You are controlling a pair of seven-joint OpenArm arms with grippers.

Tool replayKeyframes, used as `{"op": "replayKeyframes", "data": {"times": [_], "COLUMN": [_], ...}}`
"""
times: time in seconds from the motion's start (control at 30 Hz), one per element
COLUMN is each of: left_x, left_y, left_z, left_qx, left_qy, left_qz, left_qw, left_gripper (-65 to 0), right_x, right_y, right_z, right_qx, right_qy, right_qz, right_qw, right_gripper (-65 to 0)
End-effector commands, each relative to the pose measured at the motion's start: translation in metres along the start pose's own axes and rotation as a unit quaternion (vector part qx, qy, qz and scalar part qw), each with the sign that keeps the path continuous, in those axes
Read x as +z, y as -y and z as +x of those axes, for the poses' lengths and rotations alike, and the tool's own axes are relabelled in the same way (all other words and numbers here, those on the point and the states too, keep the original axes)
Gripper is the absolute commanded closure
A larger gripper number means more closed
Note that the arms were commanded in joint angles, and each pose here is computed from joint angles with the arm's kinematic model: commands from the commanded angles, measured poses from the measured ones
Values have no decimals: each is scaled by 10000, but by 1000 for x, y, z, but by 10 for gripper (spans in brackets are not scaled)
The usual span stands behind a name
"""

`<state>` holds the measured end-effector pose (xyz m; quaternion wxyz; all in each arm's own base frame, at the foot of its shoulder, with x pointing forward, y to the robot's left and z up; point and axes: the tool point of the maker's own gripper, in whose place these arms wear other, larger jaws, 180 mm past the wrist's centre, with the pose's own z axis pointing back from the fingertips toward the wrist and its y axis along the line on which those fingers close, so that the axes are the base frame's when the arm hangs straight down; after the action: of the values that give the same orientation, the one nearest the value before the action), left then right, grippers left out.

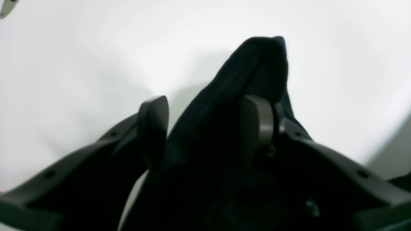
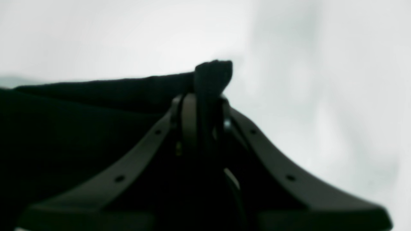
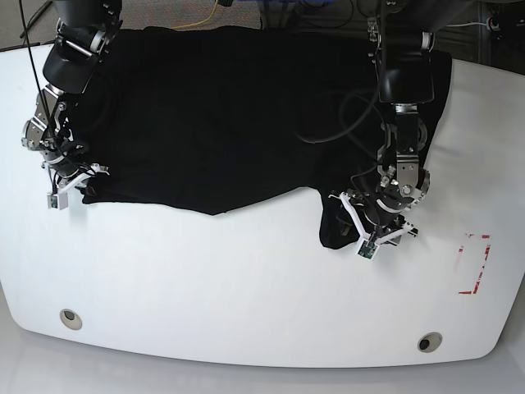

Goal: Layout the t-shirt on the table in an organized manner, then fold the t-shirt properly
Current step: 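Move the left gripper to the folded-under sleeve and grasp its edge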

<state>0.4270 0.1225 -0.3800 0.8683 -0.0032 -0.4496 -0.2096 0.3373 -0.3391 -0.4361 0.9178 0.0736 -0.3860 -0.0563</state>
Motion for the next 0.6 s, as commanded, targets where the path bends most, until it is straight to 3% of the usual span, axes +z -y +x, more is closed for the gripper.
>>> {"op": "replayKeyframes", "data": {"times": [0.0,0.1,0.33,0.57], "left_x": [2,2,1,1], "left_y": [-9,-10,-10,-14], "left_z": [24,23,22,18], "left_qx": [-19,-21,-25,-219], "left_qy": [322,312,302,178], "left_qz": [100,102,102,216], "left_qw": [9994,9995,9995,9994], "left_gripper": [-313,-245,-18,0], "right_x": [1,1,1,1], "right_y": [3,2,2,2], "right_z": [-18,-18,-18,-18], "right_qx": [171,166,166,166], "right_qy": [-517,-512,-505,-505], "right_qz": [-61,-58,-58,-58], "right_qw": [9985,9985,9986,9986], "right_gripper": [-77,-77,-76,-76]}}
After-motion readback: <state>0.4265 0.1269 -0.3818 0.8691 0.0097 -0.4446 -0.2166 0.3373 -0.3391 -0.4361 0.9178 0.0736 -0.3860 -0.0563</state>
